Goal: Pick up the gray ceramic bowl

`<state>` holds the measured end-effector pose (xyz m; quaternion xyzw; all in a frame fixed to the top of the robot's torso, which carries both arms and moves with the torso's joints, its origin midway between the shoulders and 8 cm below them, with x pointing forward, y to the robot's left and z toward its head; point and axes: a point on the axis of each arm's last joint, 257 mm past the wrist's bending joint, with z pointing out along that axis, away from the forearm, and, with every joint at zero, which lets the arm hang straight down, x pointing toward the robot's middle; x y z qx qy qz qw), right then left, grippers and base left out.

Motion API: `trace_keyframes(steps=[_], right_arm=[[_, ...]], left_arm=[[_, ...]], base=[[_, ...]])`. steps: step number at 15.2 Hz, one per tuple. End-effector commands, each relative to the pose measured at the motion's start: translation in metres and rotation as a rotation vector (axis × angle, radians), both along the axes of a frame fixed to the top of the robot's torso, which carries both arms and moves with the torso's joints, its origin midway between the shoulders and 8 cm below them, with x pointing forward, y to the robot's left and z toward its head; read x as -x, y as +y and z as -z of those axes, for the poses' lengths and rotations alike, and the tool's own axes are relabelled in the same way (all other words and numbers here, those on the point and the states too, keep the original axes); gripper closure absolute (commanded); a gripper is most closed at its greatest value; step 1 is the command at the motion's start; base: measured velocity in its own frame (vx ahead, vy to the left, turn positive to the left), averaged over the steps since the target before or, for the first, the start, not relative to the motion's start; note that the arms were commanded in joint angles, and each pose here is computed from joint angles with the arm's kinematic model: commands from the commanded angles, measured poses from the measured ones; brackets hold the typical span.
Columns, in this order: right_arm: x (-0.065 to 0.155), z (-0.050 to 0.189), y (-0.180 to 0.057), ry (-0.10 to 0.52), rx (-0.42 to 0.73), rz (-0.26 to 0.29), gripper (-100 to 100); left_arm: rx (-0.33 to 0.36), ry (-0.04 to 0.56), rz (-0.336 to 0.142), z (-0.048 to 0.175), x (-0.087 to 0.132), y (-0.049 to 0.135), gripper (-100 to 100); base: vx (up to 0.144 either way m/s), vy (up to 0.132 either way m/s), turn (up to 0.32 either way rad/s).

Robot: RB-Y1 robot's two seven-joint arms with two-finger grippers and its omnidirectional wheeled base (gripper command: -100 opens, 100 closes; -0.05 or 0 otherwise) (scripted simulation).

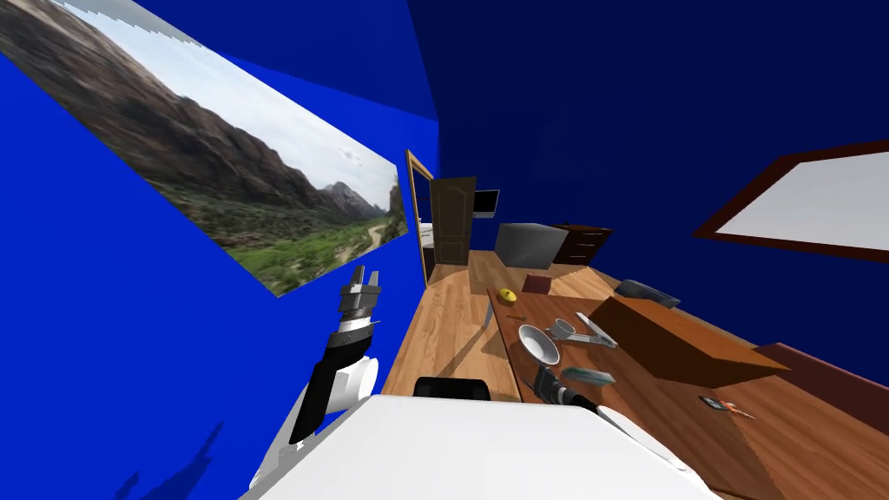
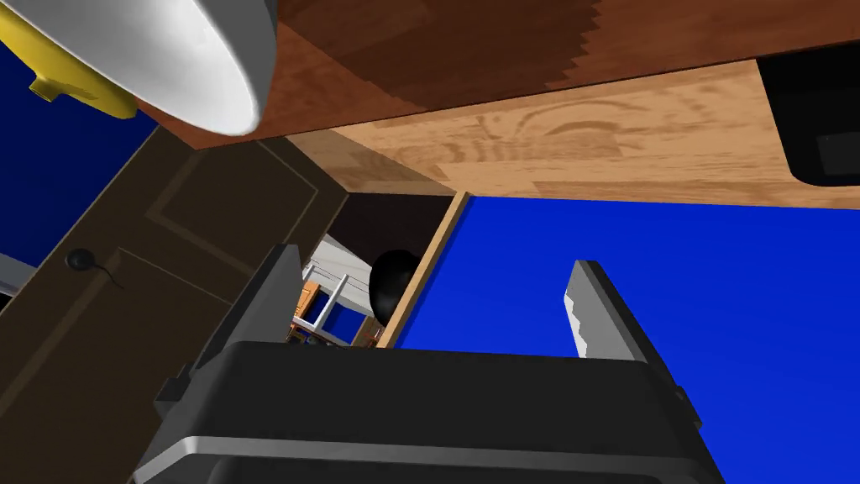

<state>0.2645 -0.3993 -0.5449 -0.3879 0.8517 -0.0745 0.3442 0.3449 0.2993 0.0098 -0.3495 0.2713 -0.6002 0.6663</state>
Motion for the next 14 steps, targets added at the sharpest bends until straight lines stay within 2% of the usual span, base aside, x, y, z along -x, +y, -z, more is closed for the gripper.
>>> trace_keyframes(steps=[1, 3, 4, 6, 9, 10, 11, 13, 14], right_arm=[[0.01, 0.009, -0.013, 0.031, 0.044, -0.019, -100], [0.032, 0.022, -0.036, 0.087, 0.138, -0.078, -100], [0.036, 0.024, -0.04, 0.096, 0.143, -0.072, -100], [0.058, 0.034, -0.061, 0.151, 0.223, -0.122, -100], [0.069, 0.039, -0.073, 0.18, 0.258, -0.141, -100], [0.078, 0.042, -0.081, 0.202, 0.287, -0.16, -100], [0.078, 0.042, -0.081, 0.202, 0.287, -0.16, -100], [0.097, 0.047, -0.099, 0.25, 0.346, -0.2, -100], [0.097, 0.047, -0.099, 0.25, 0.346, -0.2, -100]], left_arm=[[0.0, 0.0, 0.0, 0.0, 0.0, 0.0, 0], [0.0, 0.0, 0.0, 0.0, 0.0, 0.0, 0], [0.0, 0.0, 0.0, 0.0, 0.0, 0.0, 0], [0.0, 0.0, 0.0, 0.0, 0.0, 0.0, 0], [0.0, 0.0, 0.0, 0.0, 0.0, 0.0, 0], [0.0, 0.0, 0.0, 0.0, 0.0, 0.0, 0], [0.0, 0.0, 0.0, 0.0, 0.0, 0.0, 0], [0.0, 0.0, 0.0, 0.0, 0.0, 0.0, 0], [0.0, 0.0, 0.0, 0.0, 0.0, 0.0, 0]], base=[[0.101, -0.018, 0.035], [0.156, -0.008, 0.055], [0.157, -0.017, 0.054], [0.163, -0.036, 0.04], [0.155, -0.036, 0.032], [0.103, -0.031, 0.027], [0.08, -0.028, 0.023], [0.081, -0.028, 0.027], [0.117, -0.04, 0.029]])
